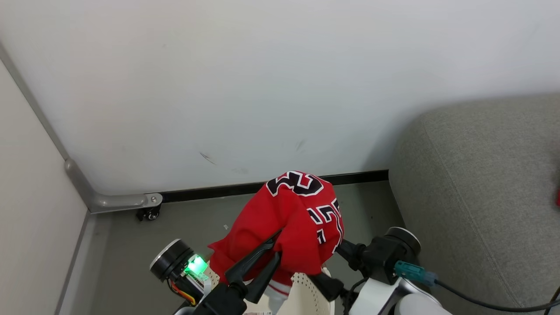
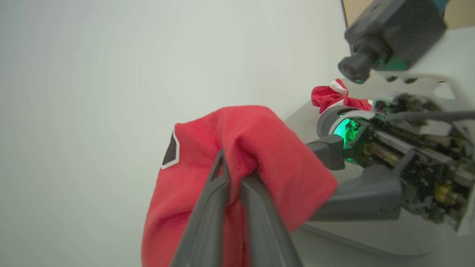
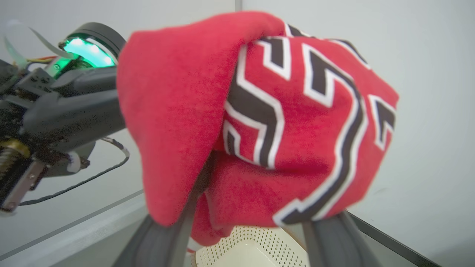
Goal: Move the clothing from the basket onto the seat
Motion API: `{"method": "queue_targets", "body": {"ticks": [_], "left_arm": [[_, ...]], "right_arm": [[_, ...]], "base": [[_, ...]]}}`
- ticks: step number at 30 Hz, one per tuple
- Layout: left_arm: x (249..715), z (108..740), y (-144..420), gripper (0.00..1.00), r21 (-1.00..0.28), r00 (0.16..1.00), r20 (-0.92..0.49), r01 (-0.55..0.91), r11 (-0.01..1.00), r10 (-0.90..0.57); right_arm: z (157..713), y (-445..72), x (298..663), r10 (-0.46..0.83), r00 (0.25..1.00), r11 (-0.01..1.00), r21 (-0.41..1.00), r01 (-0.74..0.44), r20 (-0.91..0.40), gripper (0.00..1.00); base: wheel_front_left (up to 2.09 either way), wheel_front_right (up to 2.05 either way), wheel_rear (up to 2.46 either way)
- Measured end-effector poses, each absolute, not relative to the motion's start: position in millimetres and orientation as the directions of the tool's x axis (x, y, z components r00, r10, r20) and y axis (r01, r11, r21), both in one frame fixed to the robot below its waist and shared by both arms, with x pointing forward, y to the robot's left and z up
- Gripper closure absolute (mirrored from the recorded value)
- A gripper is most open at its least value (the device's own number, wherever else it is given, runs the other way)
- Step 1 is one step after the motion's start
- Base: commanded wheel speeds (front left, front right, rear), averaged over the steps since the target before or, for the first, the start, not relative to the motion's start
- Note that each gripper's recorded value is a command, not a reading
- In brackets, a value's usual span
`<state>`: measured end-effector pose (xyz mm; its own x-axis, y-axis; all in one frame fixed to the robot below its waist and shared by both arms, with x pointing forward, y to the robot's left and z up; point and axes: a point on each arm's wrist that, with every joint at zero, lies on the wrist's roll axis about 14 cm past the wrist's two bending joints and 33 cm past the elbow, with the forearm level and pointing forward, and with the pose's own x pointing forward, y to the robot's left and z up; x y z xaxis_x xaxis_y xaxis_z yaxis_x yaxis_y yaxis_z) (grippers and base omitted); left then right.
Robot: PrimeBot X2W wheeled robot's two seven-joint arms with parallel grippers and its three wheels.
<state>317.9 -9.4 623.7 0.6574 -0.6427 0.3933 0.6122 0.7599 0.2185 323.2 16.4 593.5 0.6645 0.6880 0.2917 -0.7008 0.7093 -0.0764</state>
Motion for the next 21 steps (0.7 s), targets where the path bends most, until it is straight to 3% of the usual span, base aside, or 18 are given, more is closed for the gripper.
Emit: {"method": "queue_targets", "body": {"ticks": [18,19,20,21], "left_arm": [[316,625,-11,1.00,0.216,0.652,0.401,0.616,0.758,-0.644],[316,626,-11,0.93,0.214,0.650,0.403,0.617,0.757,-0.644],[316,628,-11,0.55,0.210,0.648,0.409,0.618,0.757,-0.643],[315,630,-12,0.09,0.205,0.645,0.415,0.620,0.757,-0.641]], "right_arm": [[622,-3,338,0.598,0.705,0.770,-0.030,-0.637,0.382,1.00],[623,-4,339,0.595,0.706,0.772,-0.029,-0.635,0.386,1.00],[625,-4,339,0.591,0.706,0.774,-0.027,-0.632,0.390,1.00],[627,-5,340,0.585,0.707,0.777,-0.024,-0.629,0.397,1.00]], "base": [[0.00,0.00,0.00],[0.00,0.00,0.00],[0.00,0.00,0.00],[0.00,0.00,0.00]]}}
